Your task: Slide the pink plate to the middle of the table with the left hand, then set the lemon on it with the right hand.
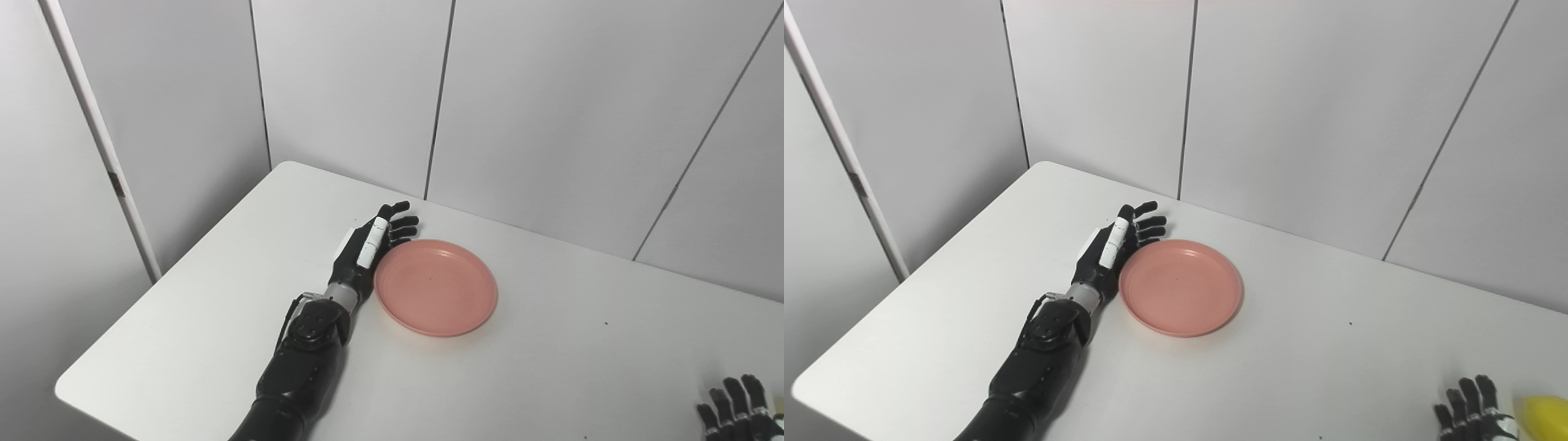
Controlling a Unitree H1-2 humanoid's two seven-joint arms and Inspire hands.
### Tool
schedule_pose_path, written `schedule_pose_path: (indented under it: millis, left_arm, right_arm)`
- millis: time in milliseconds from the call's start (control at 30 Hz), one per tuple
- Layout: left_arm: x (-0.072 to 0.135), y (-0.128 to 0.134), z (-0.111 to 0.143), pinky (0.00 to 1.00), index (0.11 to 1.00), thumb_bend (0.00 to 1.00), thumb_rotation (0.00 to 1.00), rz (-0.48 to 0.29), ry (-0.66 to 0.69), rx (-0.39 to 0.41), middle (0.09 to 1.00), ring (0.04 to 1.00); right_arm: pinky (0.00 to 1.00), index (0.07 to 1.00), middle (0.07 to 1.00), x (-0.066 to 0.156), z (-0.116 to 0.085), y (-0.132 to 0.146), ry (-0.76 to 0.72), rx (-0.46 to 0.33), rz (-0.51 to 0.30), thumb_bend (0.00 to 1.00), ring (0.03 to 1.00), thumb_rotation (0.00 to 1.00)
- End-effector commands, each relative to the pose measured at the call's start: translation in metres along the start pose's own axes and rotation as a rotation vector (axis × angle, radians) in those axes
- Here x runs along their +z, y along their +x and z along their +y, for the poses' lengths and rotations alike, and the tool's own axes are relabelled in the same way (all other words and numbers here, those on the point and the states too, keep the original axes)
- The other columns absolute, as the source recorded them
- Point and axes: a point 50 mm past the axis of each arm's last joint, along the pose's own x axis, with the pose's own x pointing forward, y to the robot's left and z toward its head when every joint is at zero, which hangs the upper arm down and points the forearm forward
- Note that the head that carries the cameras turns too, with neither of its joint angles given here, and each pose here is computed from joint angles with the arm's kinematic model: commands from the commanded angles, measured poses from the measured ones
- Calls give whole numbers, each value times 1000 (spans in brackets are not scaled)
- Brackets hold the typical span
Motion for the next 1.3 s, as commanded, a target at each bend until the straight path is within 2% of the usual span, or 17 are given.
schedule_pose_path:
  millis: [0, 400, 667, 1267]
  left_arm:
    - [-19, -9, -5, 772, 795, 991, 907, 49, -14, -3, 758, 772]
    - [-29, -17, -16, 774, 789, 1000, 915, 75, -10, -27, 762, 774]
    - [-42, -24, -28, 777, 818, 989, 917, 114, -20, -51, 749, 759]
    - [-48, -22, -45, 767, 798, 960, 922, 123, -11, -83, 739, 749]
  right_arm:
    - [1000, 998, 990, -21, -1, -16, 24, -22, 91, 762, 1000, 917]
    - [1000, 995, 990, -18, 4, -17, 14, -13, 83, 709, 1000, 951]
    - [1000, 999, 996, -17, 9, -17, 13, -6, 69, 664, 1000, 973]
    - [1000, 1000, 999, -16, 19, -18, 11, -5, 64, 630, 1000, 997]
